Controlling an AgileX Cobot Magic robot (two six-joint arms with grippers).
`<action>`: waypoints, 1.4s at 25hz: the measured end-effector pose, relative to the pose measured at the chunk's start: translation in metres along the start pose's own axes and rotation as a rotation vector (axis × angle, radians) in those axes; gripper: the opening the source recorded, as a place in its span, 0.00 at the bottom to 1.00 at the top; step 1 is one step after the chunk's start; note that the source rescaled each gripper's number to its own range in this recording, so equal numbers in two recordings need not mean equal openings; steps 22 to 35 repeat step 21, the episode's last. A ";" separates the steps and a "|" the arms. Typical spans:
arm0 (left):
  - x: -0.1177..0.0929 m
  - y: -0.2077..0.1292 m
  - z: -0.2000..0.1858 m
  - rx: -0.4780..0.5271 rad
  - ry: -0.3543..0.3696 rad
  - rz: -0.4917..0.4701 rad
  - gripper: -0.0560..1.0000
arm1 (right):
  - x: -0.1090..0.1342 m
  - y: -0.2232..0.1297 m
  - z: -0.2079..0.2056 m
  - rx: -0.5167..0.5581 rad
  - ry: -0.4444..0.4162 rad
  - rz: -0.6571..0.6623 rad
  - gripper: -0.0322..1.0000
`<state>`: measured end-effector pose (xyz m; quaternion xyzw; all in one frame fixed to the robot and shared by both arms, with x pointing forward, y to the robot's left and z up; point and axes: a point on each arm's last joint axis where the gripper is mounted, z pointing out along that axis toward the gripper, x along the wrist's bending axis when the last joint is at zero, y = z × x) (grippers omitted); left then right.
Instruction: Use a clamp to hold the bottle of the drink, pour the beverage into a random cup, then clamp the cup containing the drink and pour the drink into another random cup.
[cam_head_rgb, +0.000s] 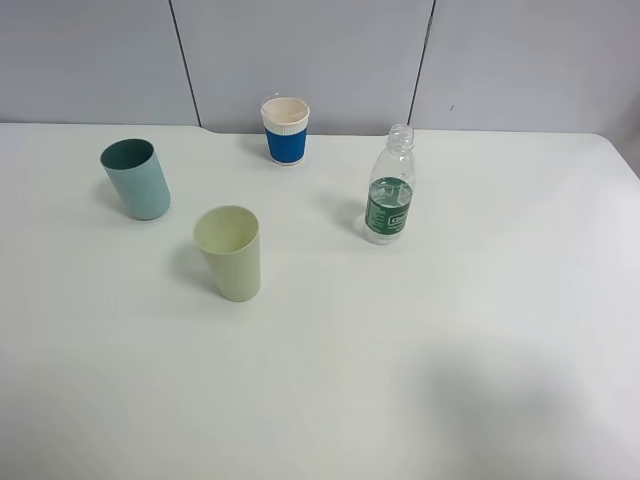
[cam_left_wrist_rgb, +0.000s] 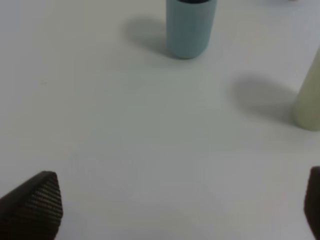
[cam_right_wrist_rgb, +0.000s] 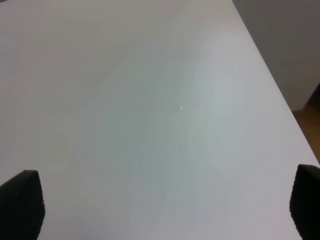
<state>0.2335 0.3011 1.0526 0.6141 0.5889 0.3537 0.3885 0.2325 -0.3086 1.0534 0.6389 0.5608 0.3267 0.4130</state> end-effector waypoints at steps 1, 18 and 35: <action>0.000 0.000 0.000 0.000 0.000 0.000 0.95 | 0.000 0.000 0.000 0.000 0.000 0.000 1.00; 0.000 0.000 0.000 0.000 0.000 0.001 0.95 | 0.000 0.000 0.000 0.000 0.000 0.000 1.00; 0.000 0.000 0.000 0.000 0.000 0.001 0.95 | 0.000 0.000 0.000 0.000 0.000 0.000 1.00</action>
